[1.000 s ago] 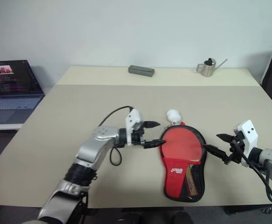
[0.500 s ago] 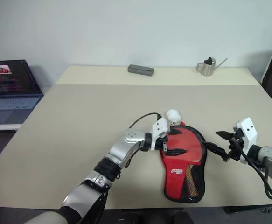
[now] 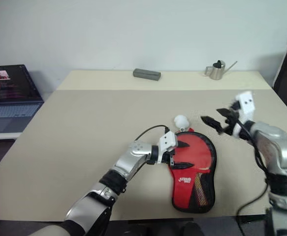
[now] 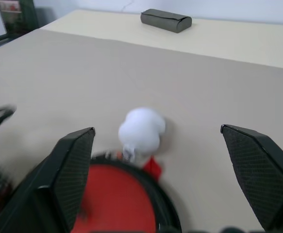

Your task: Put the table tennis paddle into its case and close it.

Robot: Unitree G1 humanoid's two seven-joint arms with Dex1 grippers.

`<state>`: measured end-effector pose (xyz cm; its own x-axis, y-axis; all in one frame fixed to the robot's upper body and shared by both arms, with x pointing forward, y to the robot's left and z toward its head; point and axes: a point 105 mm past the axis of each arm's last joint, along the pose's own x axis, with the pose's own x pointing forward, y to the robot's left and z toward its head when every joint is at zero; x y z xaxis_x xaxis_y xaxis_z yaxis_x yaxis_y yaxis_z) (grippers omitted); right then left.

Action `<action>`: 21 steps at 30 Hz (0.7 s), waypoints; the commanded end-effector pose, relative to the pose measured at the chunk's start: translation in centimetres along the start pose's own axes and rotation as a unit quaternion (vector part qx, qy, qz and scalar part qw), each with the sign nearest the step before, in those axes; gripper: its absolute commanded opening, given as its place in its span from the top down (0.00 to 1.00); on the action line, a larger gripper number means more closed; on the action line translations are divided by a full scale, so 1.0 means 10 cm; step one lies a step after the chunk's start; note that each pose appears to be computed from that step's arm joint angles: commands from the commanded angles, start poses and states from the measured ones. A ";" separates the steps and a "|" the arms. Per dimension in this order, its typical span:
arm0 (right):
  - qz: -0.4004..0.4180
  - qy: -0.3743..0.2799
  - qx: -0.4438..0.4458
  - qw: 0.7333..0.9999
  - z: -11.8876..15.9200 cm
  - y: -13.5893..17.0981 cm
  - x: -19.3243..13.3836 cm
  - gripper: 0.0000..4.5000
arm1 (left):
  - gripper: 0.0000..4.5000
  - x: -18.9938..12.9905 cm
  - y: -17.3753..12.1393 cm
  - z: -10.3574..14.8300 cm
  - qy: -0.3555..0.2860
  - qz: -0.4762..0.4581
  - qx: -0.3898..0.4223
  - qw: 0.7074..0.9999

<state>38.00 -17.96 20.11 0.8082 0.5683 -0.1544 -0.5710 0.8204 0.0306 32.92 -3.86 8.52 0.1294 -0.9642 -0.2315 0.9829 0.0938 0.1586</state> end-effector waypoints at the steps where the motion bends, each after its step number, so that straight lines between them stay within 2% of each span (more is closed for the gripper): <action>1: -0.014 -0.007 -0.009 1.000 0.11 -0.02 0.20 0.00 | 0.00 0.02 -0.02 -0.01 0.000 0.003 -0.002 1.000; 3: -0.018 -0.004 -0.005 1.000 0.11 0.00 0.39 0.00 | 0.00 0.04 -0.02 0.00 -0.002 0.005 -0.003 1.000; 6: -0.042 0.046 -0.004 0.998 -0.09 0.00 0.65 0.00 | 0.00 0.05 -0.02 0.00 -0.003 0.007 -0.004 1.000; 8: -0.039 0.053 -0.002 0.998 -0.16 0.03 0.75 0.00 | 0.00 0.05 -0.03 0.00 -0.003 0.007 -0.004 1.000; 14: -0.025 0.066 0.000 0.998 -0.30 0.18 1.01 0.00 | 0.00 0.04 -0.04 -0.02 0.001 0.007 -0.006 1.000; 21: -0.038 0.089 -0.028 0.995 -0.45 0.21 1.17 0.00 | 0.00 0.02 -0.02 -0.03 0.007 0.011 -0.006 1.000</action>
<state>44.96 -10.06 12.28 0.7928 0.4825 -0.3723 -0.5203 0.8540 -0.0012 33.05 -3.84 8.47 0.1592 -0.9598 -0.2313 0.9796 0.1246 0.1574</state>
